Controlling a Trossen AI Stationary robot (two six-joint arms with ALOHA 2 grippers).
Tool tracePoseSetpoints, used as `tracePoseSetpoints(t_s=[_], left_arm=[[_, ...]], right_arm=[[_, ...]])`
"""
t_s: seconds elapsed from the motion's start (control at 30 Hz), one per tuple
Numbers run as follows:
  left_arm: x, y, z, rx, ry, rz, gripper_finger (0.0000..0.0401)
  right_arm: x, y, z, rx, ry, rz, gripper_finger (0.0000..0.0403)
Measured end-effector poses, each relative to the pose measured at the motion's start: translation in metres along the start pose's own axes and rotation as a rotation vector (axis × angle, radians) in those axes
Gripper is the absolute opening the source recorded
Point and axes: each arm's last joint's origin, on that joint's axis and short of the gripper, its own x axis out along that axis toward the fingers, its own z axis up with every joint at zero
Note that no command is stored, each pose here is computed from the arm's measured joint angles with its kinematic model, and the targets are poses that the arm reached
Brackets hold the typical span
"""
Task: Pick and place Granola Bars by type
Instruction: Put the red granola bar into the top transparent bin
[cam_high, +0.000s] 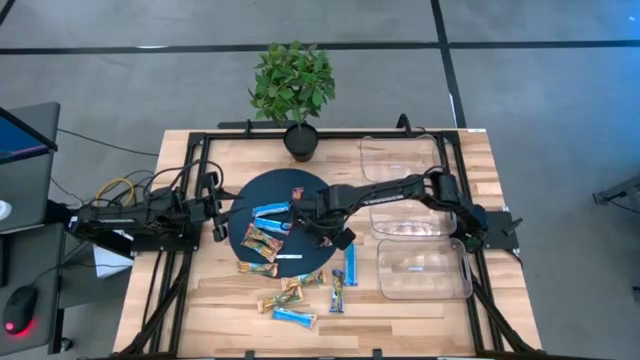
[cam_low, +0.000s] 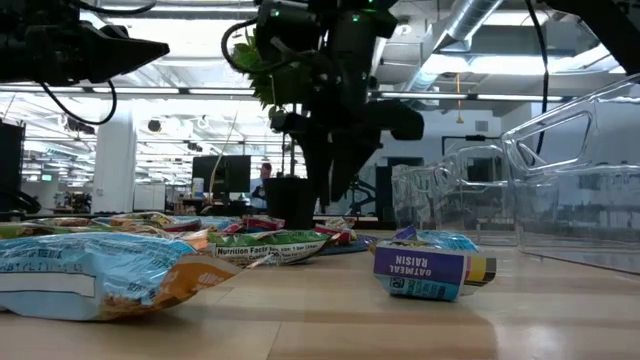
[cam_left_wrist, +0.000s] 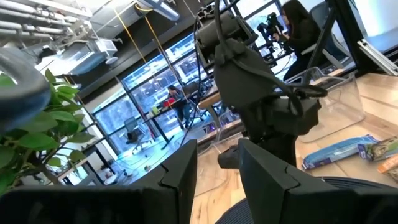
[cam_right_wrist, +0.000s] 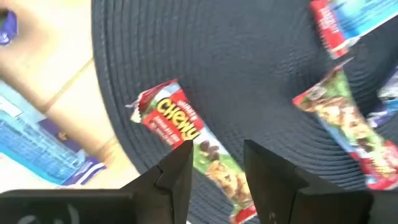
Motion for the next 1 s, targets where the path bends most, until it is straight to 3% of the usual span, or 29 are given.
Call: tracePoseSetpoints(t_s=[0.17,0.67,1.0], left_arm=[[0.000,0.000,0.000,0.000,0.000,0.000,0.0112],[0.000,0.000,0.000,-0.005,0.001,0.000,0.0112],[0.000,0.000,0.000,-0.005,0.001,0.000,0.0112]], right_arm=[[0.000,0.001,-0.001,-0.093,0.013,0.011,0.0141],[0.023,0.000,-0.019,-0.093,0.099,-0.021,0.0220],[0.030,-0.002,-0.017,-0.091,0.088,-0.026,0.0221]])
